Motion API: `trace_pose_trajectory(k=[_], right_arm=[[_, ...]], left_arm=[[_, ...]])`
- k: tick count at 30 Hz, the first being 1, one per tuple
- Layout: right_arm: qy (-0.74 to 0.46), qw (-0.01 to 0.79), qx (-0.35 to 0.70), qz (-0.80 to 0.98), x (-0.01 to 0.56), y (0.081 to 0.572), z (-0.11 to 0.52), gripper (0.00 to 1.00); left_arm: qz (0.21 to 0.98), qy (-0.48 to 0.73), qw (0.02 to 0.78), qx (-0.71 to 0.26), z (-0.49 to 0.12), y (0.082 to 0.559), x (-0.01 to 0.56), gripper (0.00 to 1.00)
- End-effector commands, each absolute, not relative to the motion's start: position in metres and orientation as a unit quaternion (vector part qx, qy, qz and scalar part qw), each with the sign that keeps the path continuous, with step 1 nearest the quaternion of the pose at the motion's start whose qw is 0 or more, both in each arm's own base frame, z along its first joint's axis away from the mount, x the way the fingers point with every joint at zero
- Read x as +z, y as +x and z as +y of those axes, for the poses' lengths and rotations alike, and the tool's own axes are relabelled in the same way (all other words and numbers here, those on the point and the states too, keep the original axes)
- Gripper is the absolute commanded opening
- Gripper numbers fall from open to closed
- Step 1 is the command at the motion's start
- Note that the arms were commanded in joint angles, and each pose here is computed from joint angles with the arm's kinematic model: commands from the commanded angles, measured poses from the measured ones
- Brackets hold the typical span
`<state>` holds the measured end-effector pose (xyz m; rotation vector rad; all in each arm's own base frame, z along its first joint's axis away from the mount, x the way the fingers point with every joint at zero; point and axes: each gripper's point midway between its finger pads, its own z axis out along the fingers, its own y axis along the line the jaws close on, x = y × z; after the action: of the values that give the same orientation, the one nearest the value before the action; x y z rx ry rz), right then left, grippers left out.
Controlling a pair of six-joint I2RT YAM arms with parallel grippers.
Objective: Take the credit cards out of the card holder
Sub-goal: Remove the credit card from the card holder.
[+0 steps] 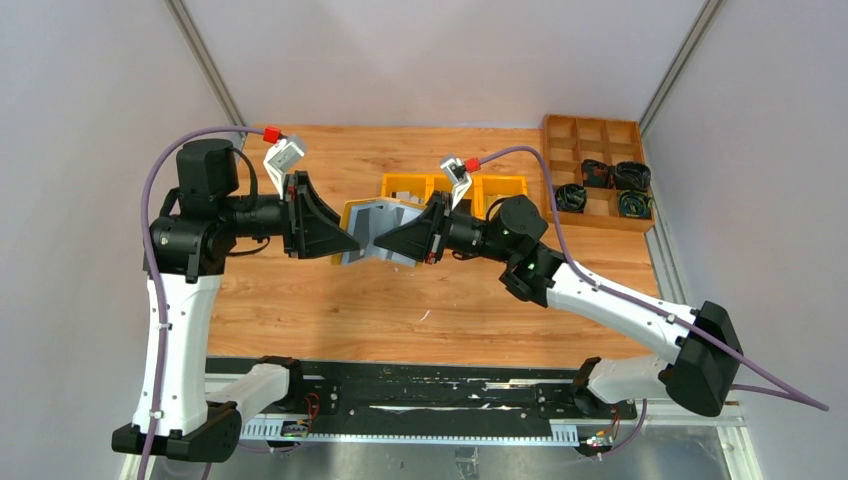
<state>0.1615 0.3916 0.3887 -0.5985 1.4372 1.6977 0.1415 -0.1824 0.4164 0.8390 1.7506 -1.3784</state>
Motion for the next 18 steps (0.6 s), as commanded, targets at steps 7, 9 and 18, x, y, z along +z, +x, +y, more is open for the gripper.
trace_pose_trajectory(k=[7, 9, 18], right_arm=[[-0.248, 0.413, 0.693, 0.536, 0.407, 0.153, 0.383, 0.13], [-0.255, 0.409, 0.699, 0.528, 0.408, 0.148, 0.383, 0.16], [-0.278, 0.395, 0.723, 0.493, 0.417, 0.132, 0.380, 0.19]], left_arm=[[0.718, 0.307, 0.409, -0.473, -0.174, 0.161, 0.410, 0.00], [0.732, 0.294, 0.416, -0.453, -0.170, 0.171, 0.406, 0.00], [0.737, 0.289, 0.407, -0.456, -0.170, 0.173, 0.400, 0.31]])
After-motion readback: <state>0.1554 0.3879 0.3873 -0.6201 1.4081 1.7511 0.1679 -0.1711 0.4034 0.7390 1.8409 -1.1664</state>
